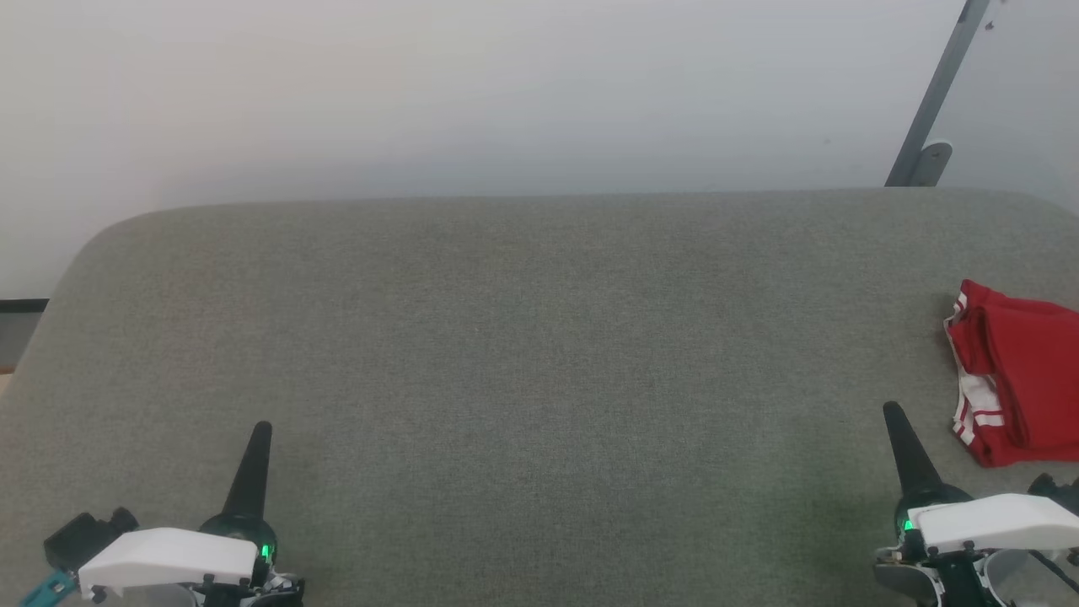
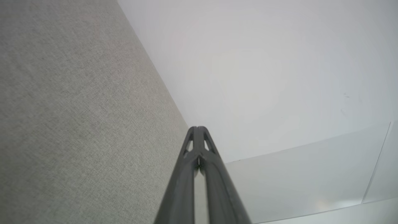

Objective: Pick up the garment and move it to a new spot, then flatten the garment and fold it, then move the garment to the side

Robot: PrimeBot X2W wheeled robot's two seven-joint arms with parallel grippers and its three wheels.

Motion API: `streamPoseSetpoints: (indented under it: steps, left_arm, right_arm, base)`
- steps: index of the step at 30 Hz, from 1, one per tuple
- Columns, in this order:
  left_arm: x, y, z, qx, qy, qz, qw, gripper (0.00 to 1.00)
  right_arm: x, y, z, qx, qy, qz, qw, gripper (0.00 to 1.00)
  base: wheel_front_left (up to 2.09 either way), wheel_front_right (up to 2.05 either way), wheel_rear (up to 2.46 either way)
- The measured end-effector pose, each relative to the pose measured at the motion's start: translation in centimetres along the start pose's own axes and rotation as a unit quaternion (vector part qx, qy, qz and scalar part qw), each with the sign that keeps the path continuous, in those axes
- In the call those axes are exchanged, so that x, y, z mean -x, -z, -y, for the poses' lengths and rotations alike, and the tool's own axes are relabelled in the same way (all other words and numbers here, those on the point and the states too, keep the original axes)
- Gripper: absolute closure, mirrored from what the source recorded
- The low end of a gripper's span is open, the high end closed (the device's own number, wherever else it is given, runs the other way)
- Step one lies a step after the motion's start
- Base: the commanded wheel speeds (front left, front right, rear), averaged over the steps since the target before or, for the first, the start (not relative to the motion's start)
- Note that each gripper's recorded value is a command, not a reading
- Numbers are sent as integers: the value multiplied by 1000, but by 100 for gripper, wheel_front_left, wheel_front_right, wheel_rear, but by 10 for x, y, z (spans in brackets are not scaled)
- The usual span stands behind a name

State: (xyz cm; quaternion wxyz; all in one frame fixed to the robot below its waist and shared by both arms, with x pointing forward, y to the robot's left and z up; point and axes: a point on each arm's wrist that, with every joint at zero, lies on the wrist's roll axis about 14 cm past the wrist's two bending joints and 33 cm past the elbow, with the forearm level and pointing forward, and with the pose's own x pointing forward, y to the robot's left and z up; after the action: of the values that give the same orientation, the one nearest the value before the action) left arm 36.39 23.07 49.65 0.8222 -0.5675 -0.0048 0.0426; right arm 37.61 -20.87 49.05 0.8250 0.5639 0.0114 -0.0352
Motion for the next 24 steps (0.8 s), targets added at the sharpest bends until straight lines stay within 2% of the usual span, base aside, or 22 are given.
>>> streamPoseSetpoints:
  steps: [24]
  left_arm:
    - [-12,16,9,105,9,-20,994,100]
  right_arm:
    - [-7,1,-10,-107,-15,-9,994,100]
  base:
    - [0,0,0]
